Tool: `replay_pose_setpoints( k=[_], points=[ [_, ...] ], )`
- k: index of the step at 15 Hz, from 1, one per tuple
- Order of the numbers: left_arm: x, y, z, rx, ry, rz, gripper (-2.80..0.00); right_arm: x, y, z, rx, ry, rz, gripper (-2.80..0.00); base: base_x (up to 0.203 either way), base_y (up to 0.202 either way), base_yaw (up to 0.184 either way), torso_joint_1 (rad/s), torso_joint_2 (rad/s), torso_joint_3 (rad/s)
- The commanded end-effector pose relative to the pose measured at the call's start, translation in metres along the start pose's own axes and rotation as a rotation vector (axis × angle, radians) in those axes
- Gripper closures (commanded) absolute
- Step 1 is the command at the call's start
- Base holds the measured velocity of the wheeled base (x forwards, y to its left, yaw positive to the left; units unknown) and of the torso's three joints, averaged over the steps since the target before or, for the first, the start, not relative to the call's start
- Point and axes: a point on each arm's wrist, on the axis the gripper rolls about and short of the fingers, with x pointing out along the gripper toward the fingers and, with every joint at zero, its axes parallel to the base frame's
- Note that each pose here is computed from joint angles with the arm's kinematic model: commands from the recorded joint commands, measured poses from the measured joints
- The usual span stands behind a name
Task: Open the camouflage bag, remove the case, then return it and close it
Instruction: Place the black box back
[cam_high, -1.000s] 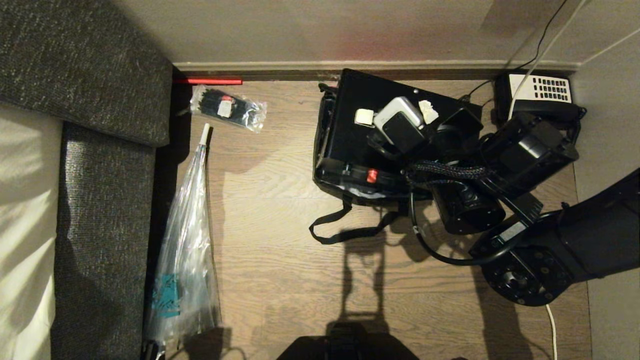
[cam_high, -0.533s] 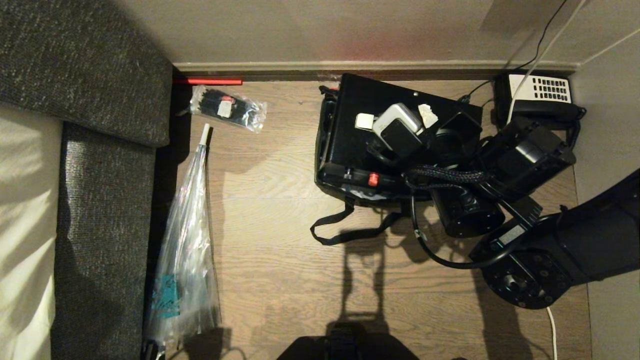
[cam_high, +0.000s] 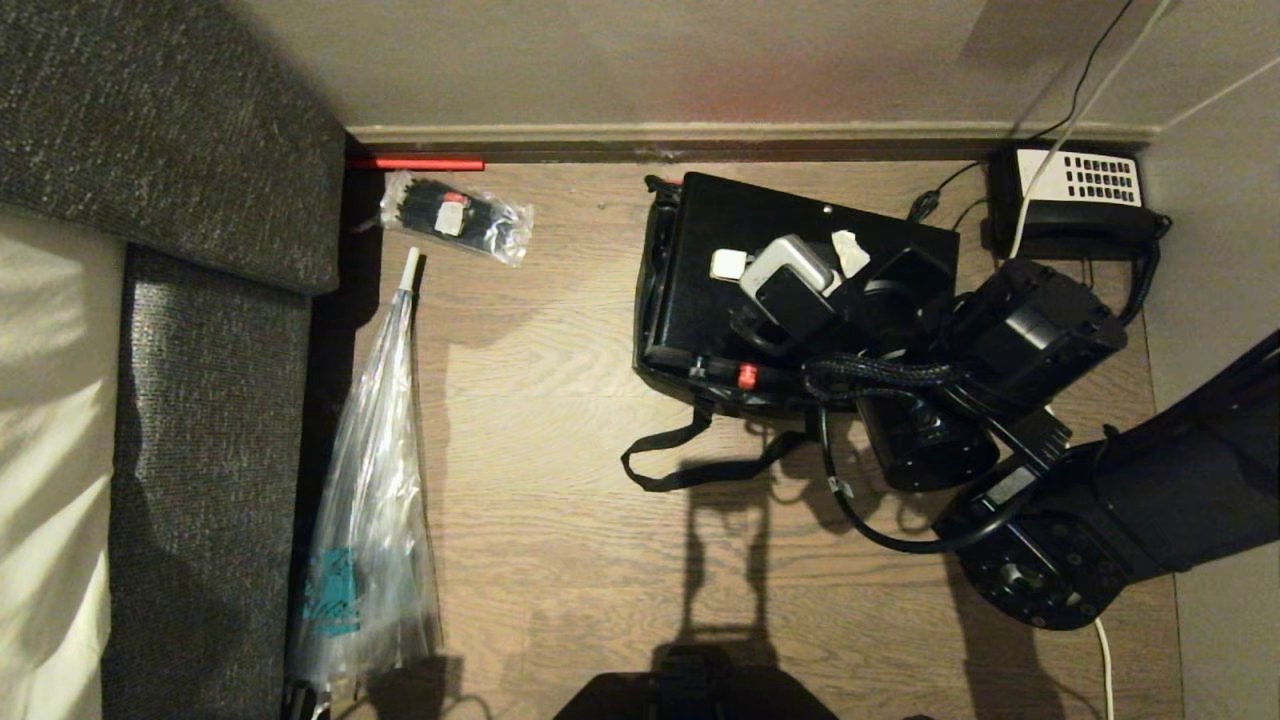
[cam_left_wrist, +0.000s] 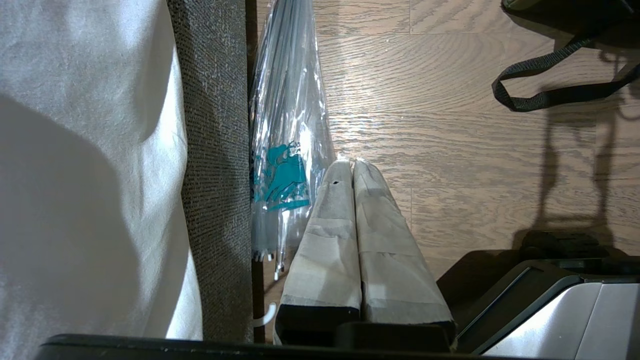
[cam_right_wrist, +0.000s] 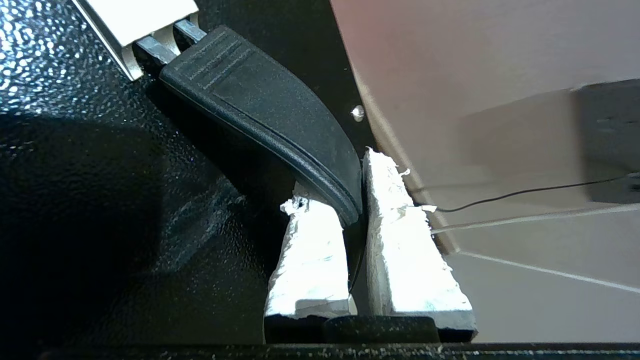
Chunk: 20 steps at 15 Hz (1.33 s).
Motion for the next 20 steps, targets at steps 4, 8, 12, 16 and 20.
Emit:
replay_pose_setpoints(
  k=[4,8,12,16,20],
  points=[
    [0.000,0.000,0.000,0.001,0.002,0.000,0.00,0.004,0.017,-0.006,-0.045,0.014,0.010,0.00,0.000,0.000,0.000,0.000,0.00,0.000],
    [0.000,0.000,0.000,0.001,0.002,0.000,0.00,0.010,0.020,-0.012,-0.076,0.026,0.005,0.00,0.000,0.000,0.000,0.000,0.00,0.000],
    [0.000,0.000,0.000,0.001,0.002,0.000,0.00,0.016,0.029,-0.011,-0.075,0.025,0.005,0.00,0.000,0.000,0.000,0.000,0.00,0.000],
    [0.000,0.000,0.000,0.001,0.002,-0.001,0.00,0.016,0.042,-0.014,-0.092,0.031,0.028,0.00,0.000,0.000,0.000,0.000,0.00,0.000],
    [0.000,0.000,0.000,0.001,0.002,0.000,0.00,0.016,0.056,-0.019,-0.112,0.039,0.054,0.00,0.000,0.000,0.000,0.000,0.00,0.000]
  ],
)
